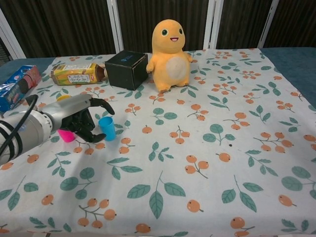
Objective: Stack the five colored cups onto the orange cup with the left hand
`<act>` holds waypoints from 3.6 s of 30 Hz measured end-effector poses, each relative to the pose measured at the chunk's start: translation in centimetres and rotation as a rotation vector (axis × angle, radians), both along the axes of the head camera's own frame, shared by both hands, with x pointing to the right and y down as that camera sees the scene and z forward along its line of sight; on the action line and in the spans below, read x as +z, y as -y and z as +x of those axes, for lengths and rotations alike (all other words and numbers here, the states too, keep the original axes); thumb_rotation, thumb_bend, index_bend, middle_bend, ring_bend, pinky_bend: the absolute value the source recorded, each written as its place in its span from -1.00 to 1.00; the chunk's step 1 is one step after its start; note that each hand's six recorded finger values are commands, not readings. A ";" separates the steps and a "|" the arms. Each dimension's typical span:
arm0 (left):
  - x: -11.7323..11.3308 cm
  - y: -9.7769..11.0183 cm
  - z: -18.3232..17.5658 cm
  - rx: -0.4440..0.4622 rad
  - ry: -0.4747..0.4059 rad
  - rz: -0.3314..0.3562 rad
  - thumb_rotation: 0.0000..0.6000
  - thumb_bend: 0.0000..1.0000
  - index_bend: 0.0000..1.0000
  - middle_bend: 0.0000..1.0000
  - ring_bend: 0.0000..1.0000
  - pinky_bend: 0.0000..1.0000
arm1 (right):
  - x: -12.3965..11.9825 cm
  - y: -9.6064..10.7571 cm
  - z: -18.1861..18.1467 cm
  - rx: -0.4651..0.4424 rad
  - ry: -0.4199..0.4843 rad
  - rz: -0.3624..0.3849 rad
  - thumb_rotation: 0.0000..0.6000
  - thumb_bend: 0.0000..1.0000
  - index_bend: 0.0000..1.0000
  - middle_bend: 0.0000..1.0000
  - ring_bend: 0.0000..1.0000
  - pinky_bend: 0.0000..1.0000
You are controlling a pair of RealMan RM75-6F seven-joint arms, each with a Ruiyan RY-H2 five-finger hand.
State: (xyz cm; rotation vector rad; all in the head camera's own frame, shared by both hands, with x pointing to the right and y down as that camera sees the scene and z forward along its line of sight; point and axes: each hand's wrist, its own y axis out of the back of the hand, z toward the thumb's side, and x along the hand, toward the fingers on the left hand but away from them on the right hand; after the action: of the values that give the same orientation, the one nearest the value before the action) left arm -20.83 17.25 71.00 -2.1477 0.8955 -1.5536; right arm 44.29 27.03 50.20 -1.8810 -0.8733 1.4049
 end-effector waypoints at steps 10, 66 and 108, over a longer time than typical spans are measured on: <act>1.2 0.3 -0.3 -0.025 -0.001 -0.011 1.00 -0.32 -0.27 1.00 1.00 1.00 | 0.0 0.1 0.1 0.004 0.001 0.002 1.00 -0.77 -1.00 -1.00 -1.00 -1.00; 0.2 8.6 -10.5 -0.317 0.030 0.089 1.00 -0.30 0.03 1.00 1.00 1.00 | 0.2 0.2 0.3 0.013 -0.019 0.005 1.00 -0.76 -1.00 -1.00 -1.00 -1.00; -2.2 -2.0 -10.6 -0.089 -0.106 -0.050 1.00 -0.32 -0.70 1.00 1.00 1.00 | 0.6 -0.4 -0.4 -0.009 -0.021 -0.009 1.00 -0.76 -1.00 -1.00 -1.00 -1.00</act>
State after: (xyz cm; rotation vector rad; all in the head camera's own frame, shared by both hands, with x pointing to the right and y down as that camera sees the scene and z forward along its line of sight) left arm -31.46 19.22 68.84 -2.2725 1.0084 -1.5311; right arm 43.85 27.45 50.79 -1.8710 -0.8488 1.4235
